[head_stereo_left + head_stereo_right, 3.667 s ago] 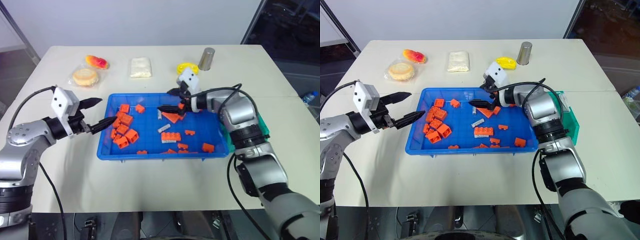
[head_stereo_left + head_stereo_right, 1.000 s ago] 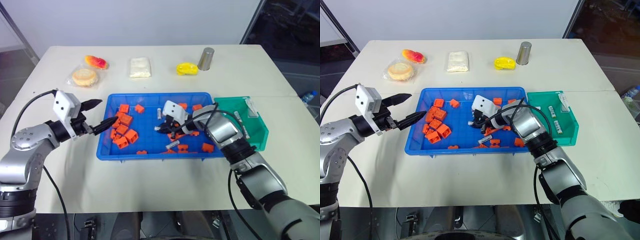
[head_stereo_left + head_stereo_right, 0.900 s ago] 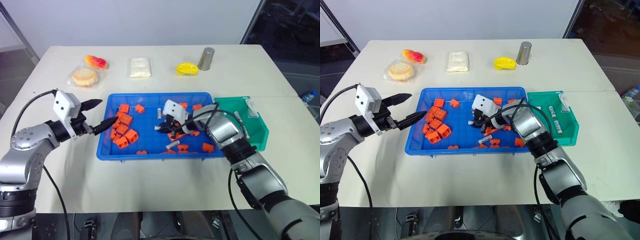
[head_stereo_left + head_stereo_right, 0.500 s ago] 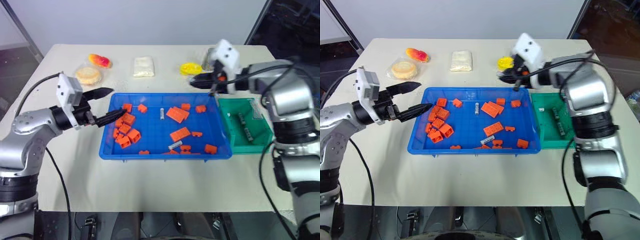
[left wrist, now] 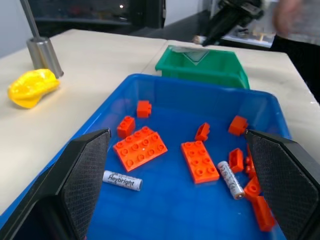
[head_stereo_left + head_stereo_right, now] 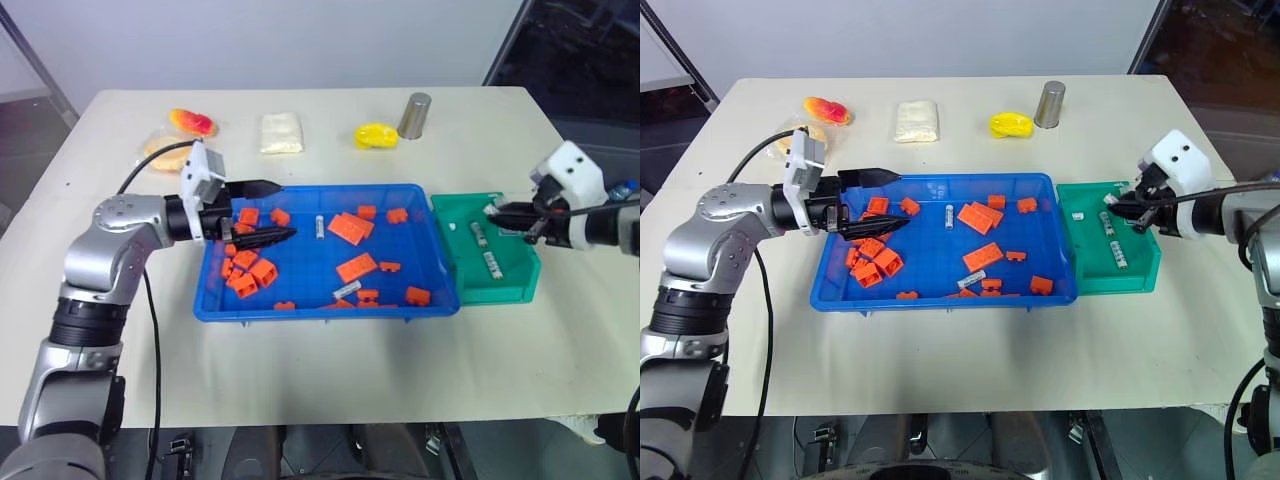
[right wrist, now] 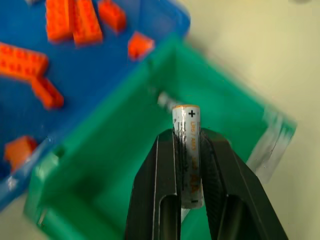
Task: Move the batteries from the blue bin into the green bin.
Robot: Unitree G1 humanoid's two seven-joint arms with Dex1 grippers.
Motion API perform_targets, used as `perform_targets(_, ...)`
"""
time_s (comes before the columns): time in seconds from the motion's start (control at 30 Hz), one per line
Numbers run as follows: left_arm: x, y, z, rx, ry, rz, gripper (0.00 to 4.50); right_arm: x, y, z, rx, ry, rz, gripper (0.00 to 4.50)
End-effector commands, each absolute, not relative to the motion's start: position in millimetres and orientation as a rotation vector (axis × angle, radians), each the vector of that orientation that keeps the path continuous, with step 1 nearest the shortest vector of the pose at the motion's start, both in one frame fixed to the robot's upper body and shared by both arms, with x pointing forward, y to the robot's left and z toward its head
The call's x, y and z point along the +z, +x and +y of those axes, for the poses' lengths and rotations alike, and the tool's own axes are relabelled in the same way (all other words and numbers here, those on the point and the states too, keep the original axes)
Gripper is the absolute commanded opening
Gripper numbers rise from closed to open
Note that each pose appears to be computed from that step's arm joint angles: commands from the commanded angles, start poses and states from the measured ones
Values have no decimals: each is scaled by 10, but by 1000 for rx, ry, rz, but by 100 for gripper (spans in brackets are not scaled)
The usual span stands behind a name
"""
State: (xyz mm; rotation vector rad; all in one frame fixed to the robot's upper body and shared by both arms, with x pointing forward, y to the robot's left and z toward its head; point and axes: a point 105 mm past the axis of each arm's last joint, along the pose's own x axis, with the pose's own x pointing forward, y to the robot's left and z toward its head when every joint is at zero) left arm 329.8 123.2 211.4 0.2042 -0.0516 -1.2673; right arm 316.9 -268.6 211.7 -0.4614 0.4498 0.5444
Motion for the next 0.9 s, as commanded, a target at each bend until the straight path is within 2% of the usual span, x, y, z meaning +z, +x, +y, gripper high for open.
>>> perform_targets(0.03, 2205, 3358, 1245, -1245, 240, -98, 450, 2185, 3149, -2737, 508, -494, 404, 58)
perform_targets(0.13, 2216, 3383, 1243, -1235, 232, -107, 450, 2132, 3164, -2771, 496, -492, 409, 192)
perform_targets(0.27, 2226, 3378, 1260, -1224, 231, -110, 450, 2166, 3209, -2778, 481, -498, 389, 410)
perform_targets(0.3, 2226, 3374, 1269, -1222, 231, -109, 450, 2181, 3221, -2779, 476, -501, 384, 445)
perform_targets(0.43, 2256, 3412, 1392, -1158, 246, -118, 450, 2423, 3358, -2643, 475, -517, 278, 445)
perform_targets(0.53, 2330, 3520, 1576, -1038, 265, -151, 450, 2625, 3477, -2246, 566, -414, 165, 445)
perform_targets(0.6, 2390, 3590, 1677, -956, 282, -190, 450, 2655, 3547, -2018, 622, -345, 128, 445)
perform_targets(0.77, 2439, 3566, 1827, -881, 277, -213, 450, 2424, 3719, -1306, 784, -207, 119, 445)
perform_targets(0.9, 2413, 3435, 1865, -855, 274, -208, 450, 2029, 3813, -667, 907, -130, 190, 445)
